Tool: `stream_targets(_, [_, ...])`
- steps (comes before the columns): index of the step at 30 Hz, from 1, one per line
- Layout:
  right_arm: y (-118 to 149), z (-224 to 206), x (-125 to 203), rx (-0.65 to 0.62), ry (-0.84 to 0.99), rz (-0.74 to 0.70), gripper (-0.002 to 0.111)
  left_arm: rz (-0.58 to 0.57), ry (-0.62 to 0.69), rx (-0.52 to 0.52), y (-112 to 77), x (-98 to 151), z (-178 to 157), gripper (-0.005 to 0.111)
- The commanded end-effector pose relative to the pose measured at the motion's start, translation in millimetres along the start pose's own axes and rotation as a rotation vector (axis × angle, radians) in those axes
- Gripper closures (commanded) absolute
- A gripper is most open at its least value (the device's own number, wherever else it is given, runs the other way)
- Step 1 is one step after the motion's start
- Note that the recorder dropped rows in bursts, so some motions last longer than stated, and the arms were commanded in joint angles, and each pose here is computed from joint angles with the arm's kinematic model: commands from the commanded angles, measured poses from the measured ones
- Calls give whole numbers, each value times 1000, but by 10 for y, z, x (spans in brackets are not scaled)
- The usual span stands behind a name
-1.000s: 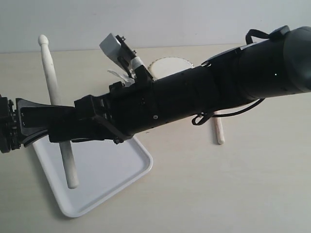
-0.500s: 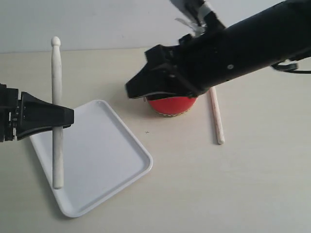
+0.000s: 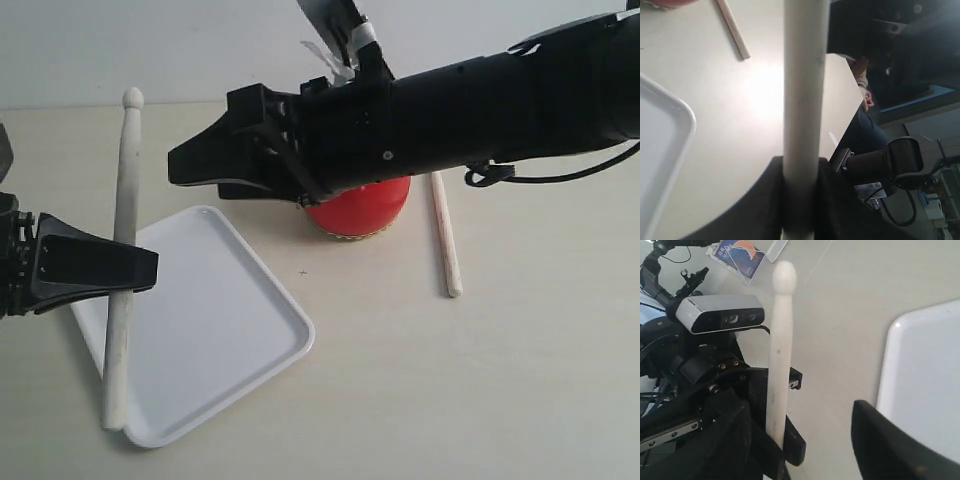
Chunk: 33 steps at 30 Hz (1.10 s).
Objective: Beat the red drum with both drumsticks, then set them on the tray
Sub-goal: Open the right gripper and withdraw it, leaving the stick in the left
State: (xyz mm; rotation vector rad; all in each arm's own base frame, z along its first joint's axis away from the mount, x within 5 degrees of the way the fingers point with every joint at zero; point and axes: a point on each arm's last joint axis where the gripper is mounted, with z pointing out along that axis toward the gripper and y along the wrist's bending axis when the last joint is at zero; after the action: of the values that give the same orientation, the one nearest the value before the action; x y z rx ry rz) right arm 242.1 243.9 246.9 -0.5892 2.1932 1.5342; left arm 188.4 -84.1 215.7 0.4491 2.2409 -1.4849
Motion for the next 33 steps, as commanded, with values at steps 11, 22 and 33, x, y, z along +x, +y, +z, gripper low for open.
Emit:
stream_targets(11, [13, 245, -231, -75, 73, -21, 50, 31, -23, 23, -32, -8, -1, 107])
stream_targets(22, [55, 495, -164, -103, 129, -39, 50, 33, -27, 24, -33, -12, -1, 107])
stream_targets(33, [53, 583, -187, -77, 103, -36, 57, 34, -27, 24, -33, -12, -1, 107])
